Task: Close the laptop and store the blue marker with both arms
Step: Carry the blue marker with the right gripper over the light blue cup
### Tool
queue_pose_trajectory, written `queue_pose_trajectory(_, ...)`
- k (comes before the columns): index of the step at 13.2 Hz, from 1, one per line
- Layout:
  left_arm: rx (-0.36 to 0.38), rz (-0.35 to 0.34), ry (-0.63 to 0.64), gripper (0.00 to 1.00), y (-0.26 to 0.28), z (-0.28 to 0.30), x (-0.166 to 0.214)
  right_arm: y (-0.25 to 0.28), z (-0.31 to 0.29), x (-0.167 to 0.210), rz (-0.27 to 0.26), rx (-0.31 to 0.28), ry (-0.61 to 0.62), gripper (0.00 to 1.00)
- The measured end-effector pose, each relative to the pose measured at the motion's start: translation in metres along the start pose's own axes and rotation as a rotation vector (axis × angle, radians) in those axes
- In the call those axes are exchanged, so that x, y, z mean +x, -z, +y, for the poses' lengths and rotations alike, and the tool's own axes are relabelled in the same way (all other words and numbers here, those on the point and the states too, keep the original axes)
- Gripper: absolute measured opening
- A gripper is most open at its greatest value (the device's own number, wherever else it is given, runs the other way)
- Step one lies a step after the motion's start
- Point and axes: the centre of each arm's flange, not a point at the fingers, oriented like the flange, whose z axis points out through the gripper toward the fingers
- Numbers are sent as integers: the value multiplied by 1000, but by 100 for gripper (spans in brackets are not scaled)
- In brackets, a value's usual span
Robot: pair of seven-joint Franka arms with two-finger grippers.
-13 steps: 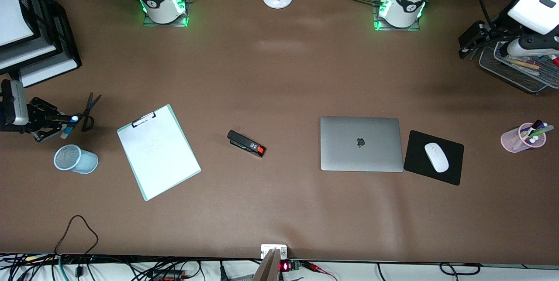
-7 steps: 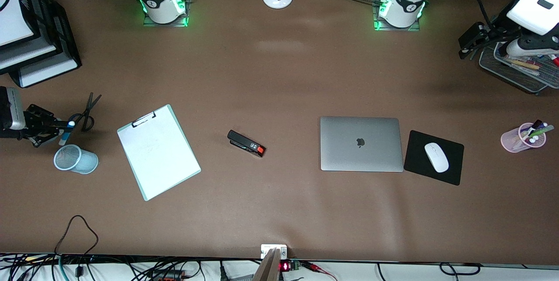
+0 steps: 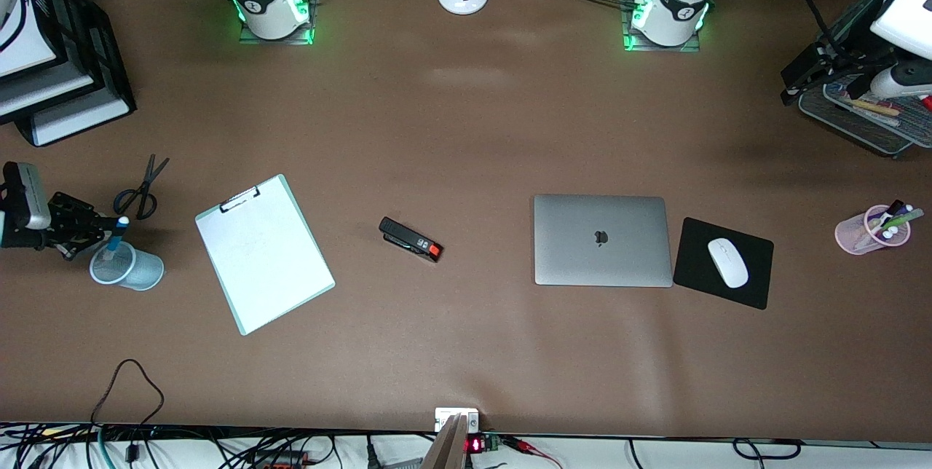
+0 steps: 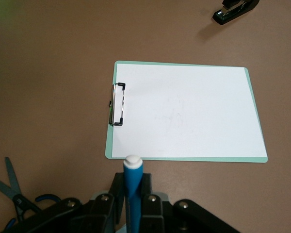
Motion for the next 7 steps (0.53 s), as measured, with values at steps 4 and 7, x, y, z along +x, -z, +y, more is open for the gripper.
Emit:
queue_pose_trajectory(4, 1, -9, -12, 100, -5, 7, 2, -11, 0, -10, 11, -1, -2, 18)
queue_pose_trajectory(7, -2, -25, -13, 100, -22, 9, 18, -8, -3, -22, 13, -33, -5, 18)
